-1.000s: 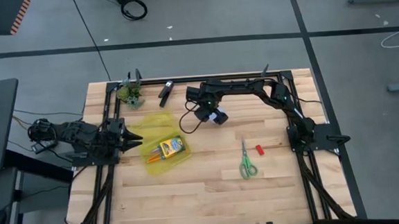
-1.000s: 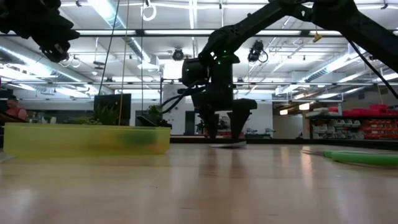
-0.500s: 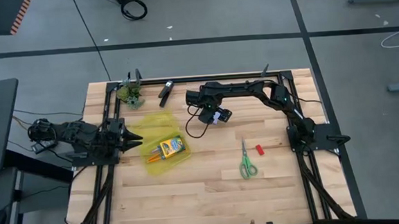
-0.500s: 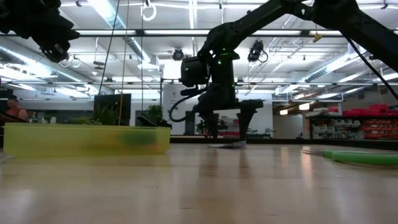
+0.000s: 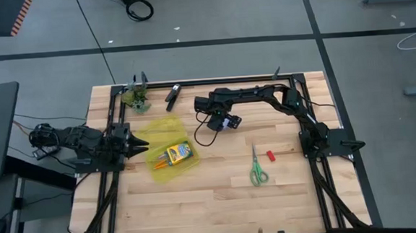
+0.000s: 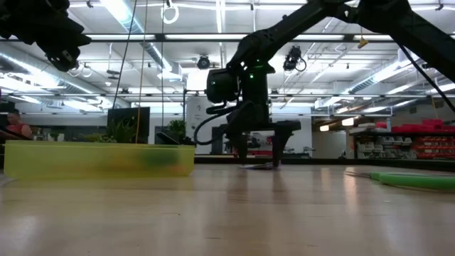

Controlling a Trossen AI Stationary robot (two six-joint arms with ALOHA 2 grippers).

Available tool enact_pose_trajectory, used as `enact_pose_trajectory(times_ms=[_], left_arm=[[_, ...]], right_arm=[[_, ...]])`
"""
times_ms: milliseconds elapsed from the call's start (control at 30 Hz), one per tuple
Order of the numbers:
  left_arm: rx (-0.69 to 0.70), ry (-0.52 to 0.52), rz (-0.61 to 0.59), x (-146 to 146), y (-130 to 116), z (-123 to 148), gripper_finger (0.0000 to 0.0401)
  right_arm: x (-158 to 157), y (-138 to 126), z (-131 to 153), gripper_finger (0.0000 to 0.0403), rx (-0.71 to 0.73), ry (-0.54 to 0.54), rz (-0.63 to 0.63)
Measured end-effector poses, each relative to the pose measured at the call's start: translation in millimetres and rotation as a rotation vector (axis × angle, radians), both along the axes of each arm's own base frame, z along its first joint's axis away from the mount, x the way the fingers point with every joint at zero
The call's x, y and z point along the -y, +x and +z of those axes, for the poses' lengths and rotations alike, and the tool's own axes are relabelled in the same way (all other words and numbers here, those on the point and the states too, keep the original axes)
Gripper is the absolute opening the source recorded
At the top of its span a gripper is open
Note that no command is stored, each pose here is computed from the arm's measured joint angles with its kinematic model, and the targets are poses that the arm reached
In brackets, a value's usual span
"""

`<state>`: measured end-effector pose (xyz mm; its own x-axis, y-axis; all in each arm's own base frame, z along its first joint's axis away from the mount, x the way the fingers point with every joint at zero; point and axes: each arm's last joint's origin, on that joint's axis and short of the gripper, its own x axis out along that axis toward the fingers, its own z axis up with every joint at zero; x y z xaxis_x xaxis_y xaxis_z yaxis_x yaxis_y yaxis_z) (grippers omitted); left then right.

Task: Pack school essentials
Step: Put the white sticky notes into the yellow supply box

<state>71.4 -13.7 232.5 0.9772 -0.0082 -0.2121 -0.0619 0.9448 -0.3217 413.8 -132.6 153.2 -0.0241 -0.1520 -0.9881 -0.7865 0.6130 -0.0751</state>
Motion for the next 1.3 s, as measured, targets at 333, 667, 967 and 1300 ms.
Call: enact_pose_trajectory(times_ms=[333,667,967,1300], left_arm=[[-0.001,0.000,0.001,0,0,0,0.0107],[-0.001,0.000,0.000,0,0,0,0.0107],[-0.001,0.000,0.001,0,0,0,0.0107],[-0.001,0.000,0.000,0,0,0,0.0107]], right_arm=[[3,-1,-4,0.0394,0.013,0.019,0.004],[7,-1,-4,0.0394,0.032,0.038,0.001],[15,-3,-3,0.0394,0.058,0.063,-0.051],[17,-2,-3,0.0356,0.073,0.077,-0.075]])
